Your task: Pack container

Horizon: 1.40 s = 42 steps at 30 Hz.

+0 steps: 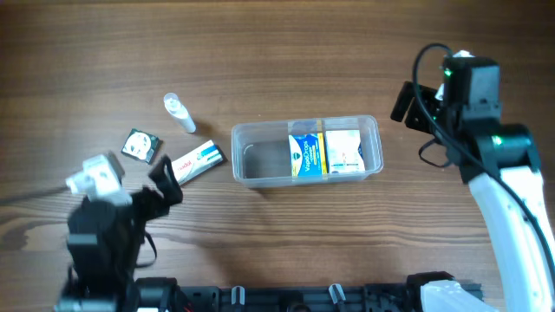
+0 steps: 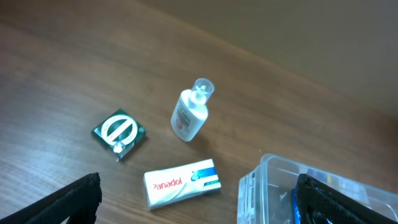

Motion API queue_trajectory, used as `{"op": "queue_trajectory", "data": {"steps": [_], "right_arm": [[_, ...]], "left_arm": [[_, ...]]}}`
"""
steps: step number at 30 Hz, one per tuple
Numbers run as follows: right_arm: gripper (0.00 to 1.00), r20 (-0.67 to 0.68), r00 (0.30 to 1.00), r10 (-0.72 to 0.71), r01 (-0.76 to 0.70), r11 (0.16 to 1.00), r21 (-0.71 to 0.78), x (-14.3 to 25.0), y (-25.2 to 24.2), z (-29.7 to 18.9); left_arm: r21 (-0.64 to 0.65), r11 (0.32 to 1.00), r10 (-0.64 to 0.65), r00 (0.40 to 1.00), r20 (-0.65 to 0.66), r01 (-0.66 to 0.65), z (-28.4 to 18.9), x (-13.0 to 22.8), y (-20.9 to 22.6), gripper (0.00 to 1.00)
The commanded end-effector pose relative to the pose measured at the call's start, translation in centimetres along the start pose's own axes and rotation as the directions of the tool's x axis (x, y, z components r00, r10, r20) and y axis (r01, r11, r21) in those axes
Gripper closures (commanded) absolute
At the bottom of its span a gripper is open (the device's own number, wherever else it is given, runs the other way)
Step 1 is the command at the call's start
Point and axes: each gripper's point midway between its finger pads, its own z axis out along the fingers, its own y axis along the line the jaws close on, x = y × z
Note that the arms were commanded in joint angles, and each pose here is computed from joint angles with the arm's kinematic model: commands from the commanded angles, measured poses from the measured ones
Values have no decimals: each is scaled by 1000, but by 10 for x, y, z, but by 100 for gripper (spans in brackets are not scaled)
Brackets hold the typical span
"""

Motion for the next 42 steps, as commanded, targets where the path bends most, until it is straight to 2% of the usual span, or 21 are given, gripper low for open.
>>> {"op": "queue_trajectory", "data": {"steps": [1,8,17,23,27,30,31,33,36,39,42], "right_arm": [[0,-69,998,-11,14,999,42,7,-2,26],[0,-163,986,-26,38,997,74,23,-2,59],[0,-176,984,-26,41,996,77,25,-2,63],[0,-176,984,-27,41,996,77,25,-2,63],[0,-175,984,-26,41,996,77,25,-2,63],[0,-176,984,-27,41,996,77,25,-2,63],[0,-176,984,-27,41,996,77,25,-2,63],[0,-176,984,-27,41,996,77,25,-2,63],[0,-176,984,-26,41,996,77,25,-2,63],[0,-175,984,-26,41,996,77,25,-2,63],[0,-176,984,-27,41,996,77,25,-2,63]], "left_arm": [[-18,1000,-20,997,-72,19,7,-22,-13,0],[77,997,-17,988,-152,29,16,-34,-42,0],[46,999,-16,980,-198,25,15,-22,-35,0],[-60,998,-18,952,-305,0,26,1,-16,0],[-3,996,79,891,-448,-90,57,25,-22,0],[63,985,168,818,-550,-160,76,48,-23,0],[70,981,189,796,-575,-182,83,55,-21,5],[68,979,194,769,-609,-193,95,64,-18,0],[84,978,201,748,-633,-192,107,72,-19,0],[169,943,327,701,-634,-287,119,80,-21,6],[233,905,419,645,-639,-357,129,90,-21,7]]}}
